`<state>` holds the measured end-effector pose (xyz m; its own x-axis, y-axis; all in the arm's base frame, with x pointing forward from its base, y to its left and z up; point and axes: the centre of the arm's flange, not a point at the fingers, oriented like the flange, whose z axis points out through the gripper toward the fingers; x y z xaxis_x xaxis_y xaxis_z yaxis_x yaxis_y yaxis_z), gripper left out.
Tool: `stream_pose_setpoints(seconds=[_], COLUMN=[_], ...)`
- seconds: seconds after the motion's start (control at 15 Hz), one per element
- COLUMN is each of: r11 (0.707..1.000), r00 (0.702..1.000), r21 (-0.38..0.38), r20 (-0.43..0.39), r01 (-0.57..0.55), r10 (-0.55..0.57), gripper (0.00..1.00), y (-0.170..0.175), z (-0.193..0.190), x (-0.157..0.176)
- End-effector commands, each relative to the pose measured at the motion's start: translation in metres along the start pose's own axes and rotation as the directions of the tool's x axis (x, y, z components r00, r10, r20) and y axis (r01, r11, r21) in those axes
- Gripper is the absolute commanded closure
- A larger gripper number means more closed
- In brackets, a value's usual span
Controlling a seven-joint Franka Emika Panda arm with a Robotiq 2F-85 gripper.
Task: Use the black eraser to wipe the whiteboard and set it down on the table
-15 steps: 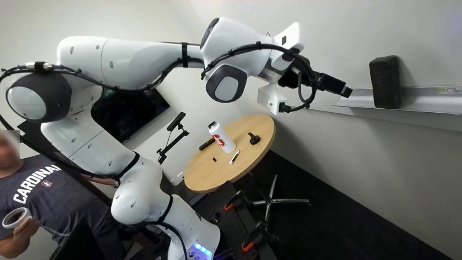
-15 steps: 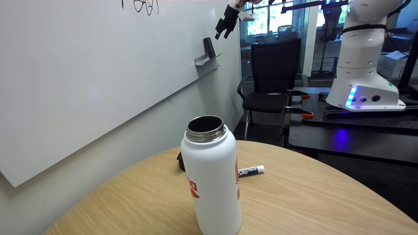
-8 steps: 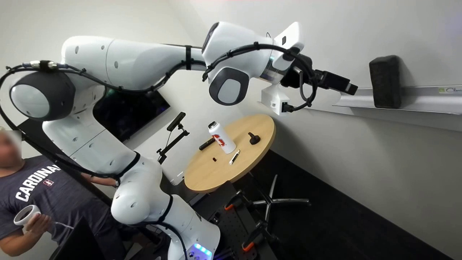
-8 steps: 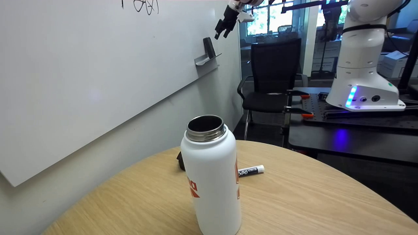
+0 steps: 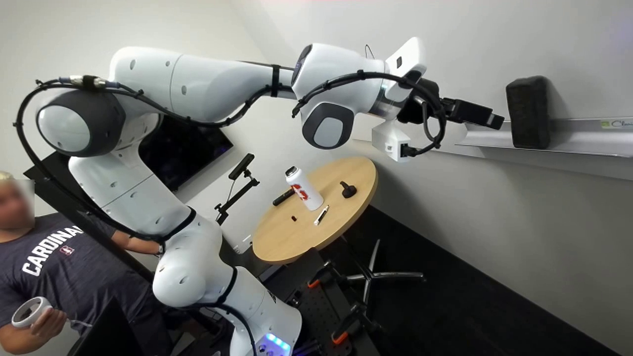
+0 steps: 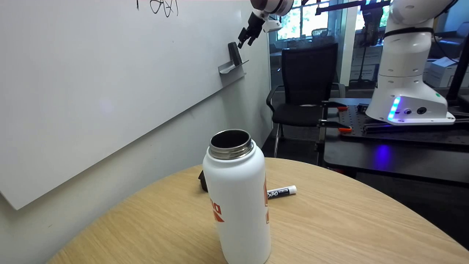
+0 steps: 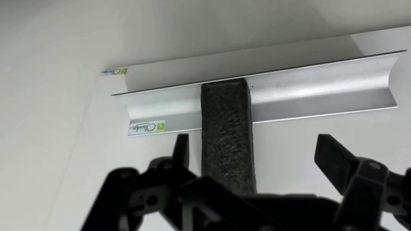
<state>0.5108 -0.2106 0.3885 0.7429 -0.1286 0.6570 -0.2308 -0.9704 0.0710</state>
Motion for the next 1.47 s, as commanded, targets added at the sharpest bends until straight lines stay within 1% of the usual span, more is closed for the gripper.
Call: stream_pose_setpoints(seconds=[0.0,0.2,0.53,0.67,0.93,1.4], r11=[0.999,0.996,0.991,0.990,0.990,0.985], r00=[0.998,0.995,0.991,0.990,0.990,0.987], r21=[-0.013,0.006,0.032,0.022,0.030,0.080], r20=[-0.030,-0.030,-0.019,-0.010,0.009,0.024], r01=[0.048,0.091,0.131,0.138,0.141,0.154], r10=[-0.048,-0.091,-0.130,-0.138,-0.141,-0.156], gripper=[0.00,0.00,0.00,0.00,0.00,0.00], y=[0.025,0.036,0.037,0.039,0.044,0.049], z=[0.018,0.025,0.041,0.050,0.065,0.072], x=[0.005,0.012,0.020,0.020,0.016,0.019])
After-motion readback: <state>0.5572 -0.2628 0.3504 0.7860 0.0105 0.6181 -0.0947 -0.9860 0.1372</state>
